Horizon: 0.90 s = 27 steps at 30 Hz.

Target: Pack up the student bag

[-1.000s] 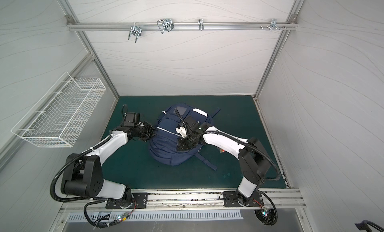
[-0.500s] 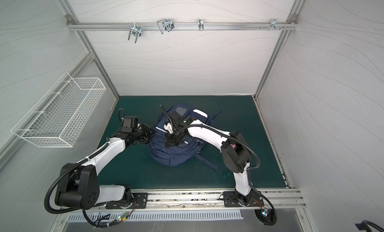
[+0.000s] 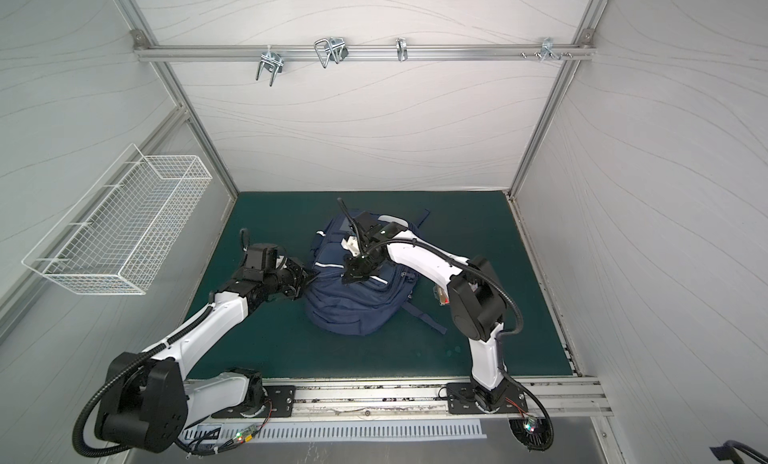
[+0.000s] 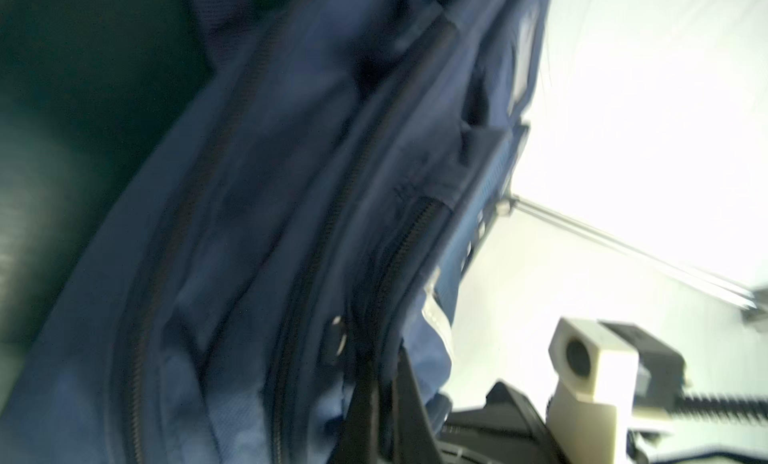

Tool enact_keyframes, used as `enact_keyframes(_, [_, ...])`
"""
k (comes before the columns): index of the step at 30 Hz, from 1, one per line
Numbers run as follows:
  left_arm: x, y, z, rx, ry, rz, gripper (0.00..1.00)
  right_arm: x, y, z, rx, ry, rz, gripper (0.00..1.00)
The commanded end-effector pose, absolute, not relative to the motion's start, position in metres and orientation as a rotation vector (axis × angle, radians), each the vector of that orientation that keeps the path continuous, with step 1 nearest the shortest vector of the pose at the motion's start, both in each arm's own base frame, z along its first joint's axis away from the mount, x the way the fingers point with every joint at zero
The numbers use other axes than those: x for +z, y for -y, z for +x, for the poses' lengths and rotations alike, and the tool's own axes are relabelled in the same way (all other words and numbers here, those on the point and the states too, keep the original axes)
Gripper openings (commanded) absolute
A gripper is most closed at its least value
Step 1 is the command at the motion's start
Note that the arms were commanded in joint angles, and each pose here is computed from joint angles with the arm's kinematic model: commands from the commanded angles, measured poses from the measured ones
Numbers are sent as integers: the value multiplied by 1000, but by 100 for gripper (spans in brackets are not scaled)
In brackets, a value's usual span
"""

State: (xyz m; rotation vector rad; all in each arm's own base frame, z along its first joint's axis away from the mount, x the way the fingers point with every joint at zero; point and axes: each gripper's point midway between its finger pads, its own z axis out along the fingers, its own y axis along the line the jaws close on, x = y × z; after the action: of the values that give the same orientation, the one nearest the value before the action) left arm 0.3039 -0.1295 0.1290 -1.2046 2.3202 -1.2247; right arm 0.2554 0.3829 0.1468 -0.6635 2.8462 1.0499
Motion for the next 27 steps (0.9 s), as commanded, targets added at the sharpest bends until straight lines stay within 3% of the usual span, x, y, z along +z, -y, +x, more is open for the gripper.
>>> enact_keyframes(1, [113, 122, 283, -1190, -2350, -1302, 0, 153, -328, 293, 851, -2801, -602, 0])
enact_keyframes(3, [116, 125, 283, -1211, -2344, -1285, 0, 155, -327, 281, 877, -2800, -689, 0])
enact_keyframes(5, [124, 124, 290, -1218, -2325, -1261, 31, 154, -327, 269, 889, -2810, -761, 0])
enact_keyframes(6, [127, 122, 294, -1204, -2323, -1251, 41, 152, -326, 265, 893, -2814, -785, 0])
enact_keyframes(8, [133, 115, 306, -1180, -2317, -1237, 52, 149, -326, 260, 908, -2826, -799, 0])
enact_keyframes(20, [129, 123, 355, -1254, -2304, -1170, 54, 148, -339, 252, 916, -2829, -848, 0])
enact_keyframes(27, [124, 148, 367, -1255, -2385, -1045, 47, 147, -340, 250, 928, -2827, -853, 0])
